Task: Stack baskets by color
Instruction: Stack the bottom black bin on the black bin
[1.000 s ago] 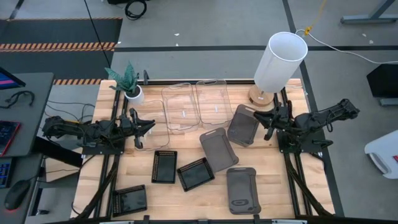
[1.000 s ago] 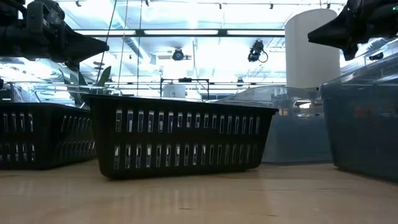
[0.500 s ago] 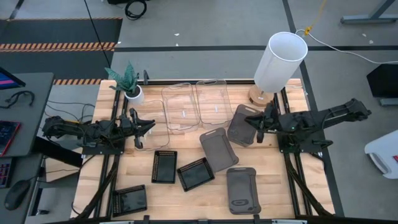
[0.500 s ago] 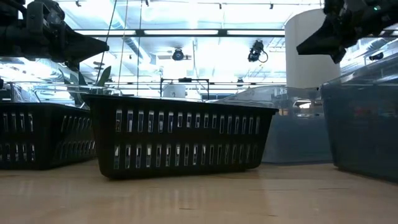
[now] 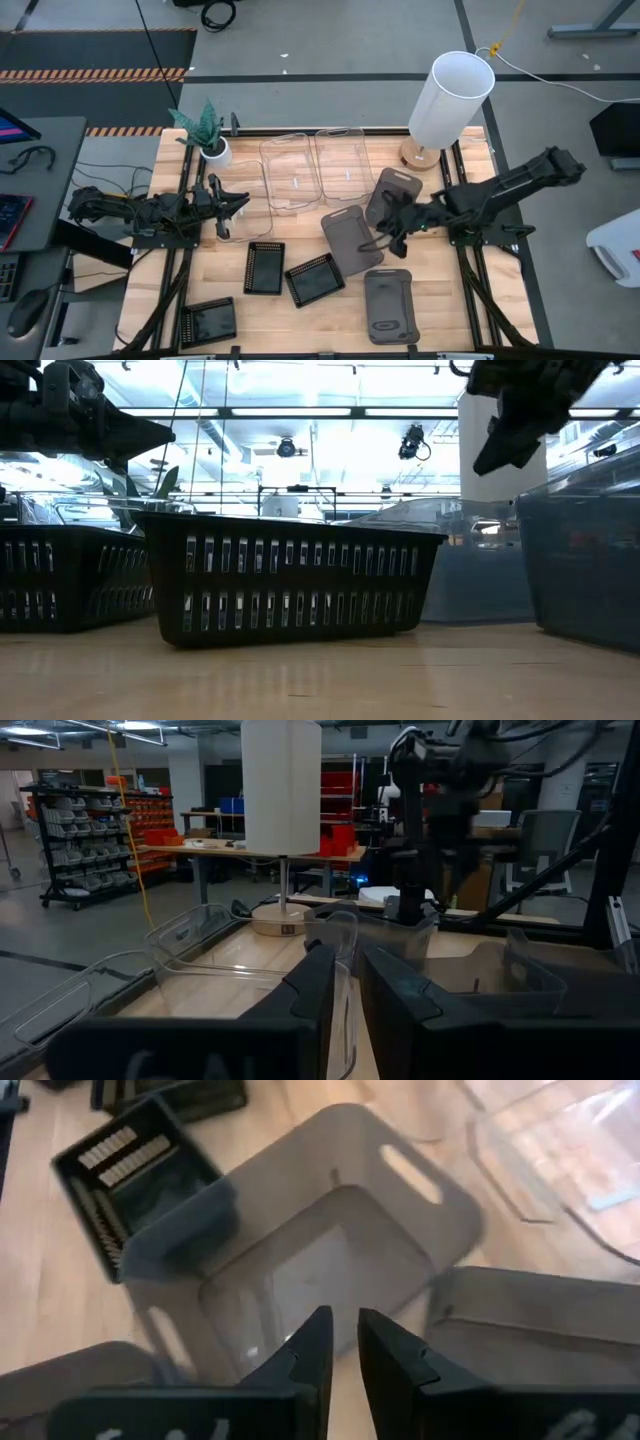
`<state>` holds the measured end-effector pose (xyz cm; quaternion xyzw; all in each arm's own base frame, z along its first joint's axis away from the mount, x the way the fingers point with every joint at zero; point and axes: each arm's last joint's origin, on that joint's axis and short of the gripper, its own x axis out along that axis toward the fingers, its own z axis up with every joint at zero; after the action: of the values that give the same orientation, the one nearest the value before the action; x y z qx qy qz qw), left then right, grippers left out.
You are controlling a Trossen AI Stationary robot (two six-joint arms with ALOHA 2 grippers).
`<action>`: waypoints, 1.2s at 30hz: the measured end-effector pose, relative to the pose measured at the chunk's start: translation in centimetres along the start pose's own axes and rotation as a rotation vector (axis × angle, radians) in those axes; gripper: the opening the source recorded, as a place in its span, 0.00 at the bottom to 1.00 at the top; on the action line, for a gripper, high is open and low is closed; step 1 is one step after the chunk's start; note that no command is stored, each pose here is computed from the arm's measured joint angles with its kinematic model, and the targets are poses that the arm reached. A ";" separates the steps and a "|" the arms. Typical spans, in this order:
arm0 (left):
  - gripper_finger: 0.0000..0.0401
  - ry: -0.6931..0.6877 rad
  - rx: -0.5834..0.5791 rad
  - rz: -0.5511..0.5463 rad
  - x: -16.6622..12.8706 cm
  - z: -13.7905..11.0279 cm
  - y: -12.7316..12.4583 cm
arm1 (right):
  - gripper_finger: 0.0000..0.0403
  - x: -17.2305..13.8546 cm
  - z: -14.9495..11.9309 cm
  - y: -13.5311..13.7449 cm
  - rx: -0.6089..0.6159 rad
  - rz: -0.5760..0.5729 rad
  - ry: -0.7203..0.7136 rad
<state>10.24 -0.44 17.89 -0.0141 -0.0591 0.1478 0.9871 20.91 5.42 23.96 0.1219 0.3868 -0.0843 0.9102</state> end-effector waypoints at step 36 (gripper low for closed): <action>0.15 -0.010 -0.005 0.000 0.0 0.1 0.0 | 0.41 4.2 -3.1 8.7 -0.015 -0.046 0.599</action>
<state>10.22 -0.44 17.99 -0.0159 -0.0647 0.1476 0.9868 23.79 14.40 20.22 0.1257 0.6415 -0.0621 0.7542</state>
